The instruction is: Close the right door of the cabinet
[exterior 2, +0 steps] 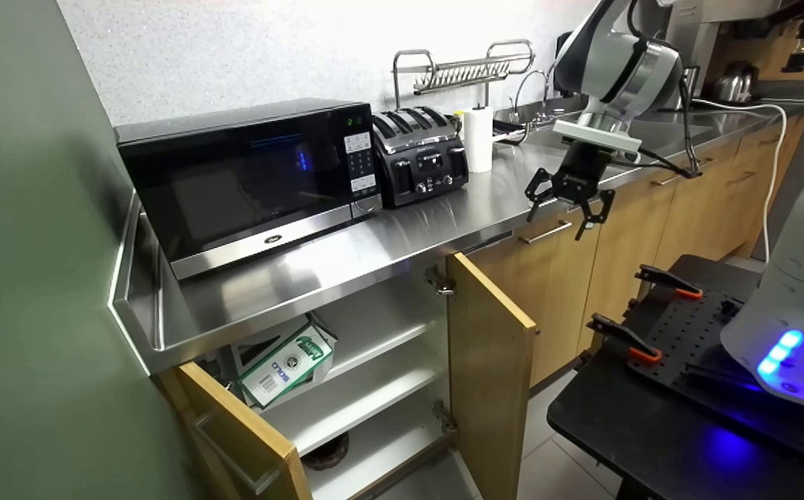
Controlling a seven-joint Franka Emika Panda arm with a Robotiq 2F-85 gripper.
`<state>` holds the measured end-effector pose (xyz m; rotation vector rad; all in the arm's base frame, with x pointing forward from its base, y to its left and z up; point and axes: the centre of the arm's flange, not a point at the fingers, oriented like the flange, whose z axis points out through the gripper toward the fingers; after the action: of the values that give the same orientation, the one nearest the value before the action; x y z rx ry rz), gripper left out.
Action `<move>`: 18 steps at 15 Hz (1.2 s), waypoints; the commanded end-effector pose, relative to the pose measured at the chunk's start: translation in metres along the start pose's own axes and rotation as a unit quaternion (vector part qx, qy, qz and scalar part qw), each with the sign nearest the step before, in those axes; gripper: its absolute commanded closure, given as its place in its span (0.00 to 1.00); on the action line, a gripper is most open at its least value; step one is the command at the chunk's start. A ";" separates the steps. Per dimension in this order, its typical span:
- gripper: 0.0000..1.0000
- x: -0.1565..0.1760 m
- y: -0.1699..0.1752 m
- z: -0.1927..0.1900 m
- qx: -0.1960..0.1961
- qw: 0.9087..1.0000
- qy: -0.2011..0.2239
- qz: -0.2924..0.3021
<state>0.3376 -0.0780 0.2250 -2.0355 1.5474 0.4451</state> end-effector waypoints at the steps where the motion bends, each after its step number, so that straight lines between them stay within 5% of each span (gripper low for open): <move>1: 0.00 0.000 0.001 0.004 -0.002 1.000 -0.003 -0.001; 8: 0.00 0.004 0.000 0.008 0.002 1.000 -0.009 0.007; 9: 0.25 0.006 0.000 0.013 0.006 1.000 -0.013 0.018; 10: 0.26 0.008 0.001 0.016 0.009 0.999 -0.018 0.026; 18: 0.88 0.019 0.016 0.074 0.026 0.988 -0.054 0.143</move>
<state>0.3265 -0.0640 0.1760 -1.7975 1.7240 0.5707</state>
